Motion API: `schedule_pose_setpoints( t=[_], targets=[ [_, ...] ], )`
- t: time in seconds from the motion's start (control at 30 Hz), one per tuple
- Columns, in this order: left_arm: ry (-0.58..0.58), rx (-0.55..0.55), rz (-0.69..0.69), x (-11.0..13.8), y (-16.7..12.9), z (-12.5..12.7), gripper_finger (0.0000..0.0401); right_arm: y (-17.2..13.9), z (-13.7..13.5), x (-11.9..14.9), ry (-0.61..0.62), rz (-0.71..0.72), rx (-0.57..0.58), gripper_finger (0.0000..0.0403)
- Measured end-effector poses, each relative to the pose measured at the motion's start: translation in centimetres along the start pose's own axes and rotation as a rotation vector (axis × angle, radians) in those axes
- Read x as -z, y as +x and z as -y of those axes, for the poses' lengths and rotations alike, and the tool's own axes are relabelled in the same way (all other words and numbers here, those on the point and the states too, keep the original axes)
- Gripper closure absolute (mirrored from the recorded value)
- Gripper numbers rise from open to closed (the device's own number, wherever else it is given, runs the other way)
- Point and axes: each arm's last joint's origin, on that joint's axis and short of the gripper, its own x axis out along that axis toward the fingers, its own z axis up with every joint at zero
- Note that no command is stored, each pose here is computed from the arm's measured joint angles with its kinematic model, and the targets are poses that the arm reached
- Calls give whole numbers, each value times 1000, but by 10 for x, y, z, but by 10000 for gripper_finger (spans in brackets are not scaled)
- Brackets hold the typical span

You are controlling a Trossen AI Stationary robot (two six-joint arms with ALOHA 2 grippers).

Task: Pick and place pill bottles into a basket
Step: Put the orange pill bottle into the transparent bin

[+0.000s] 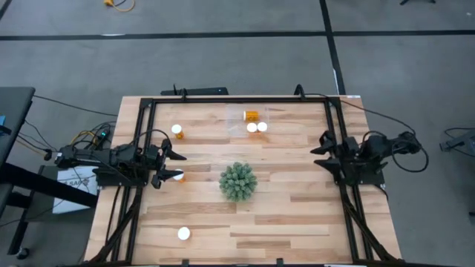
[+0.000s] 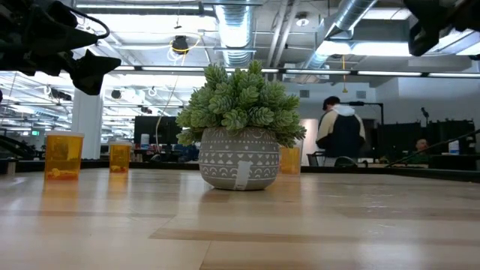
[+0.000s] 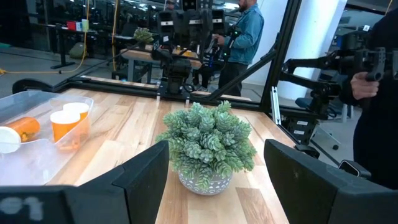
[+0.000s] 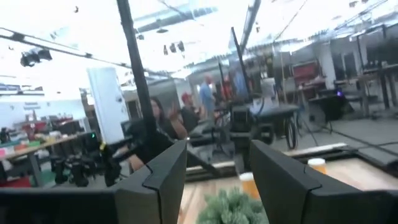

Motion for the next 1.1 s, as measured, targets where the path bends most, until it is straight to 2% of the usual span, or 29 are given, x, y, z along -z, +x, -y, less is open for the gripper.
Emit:
schedule_pose_setpoints(
  t=[0.13,0.37,0.67,0.8,1.0,1.1],
  targets=[
    [0,0,0,0,0,0,147,0,0,1,9,-5,-4,233],
    [0,0,-1,0,0,0,147,1,0,10,56,120,-46,238],
    [0,0,-1,0,0,0,147,1,0,14,60,109,-44,240],
    [0,0,0,0,0,0,147,1,2,29,89,116,-46,244],
    [0,0,0,0,0,0,147,1,2,30,79,109,-42,249],
    [0,0,0,0,0,0,147,2,2,34,71,68,-40,250]
  ],
)
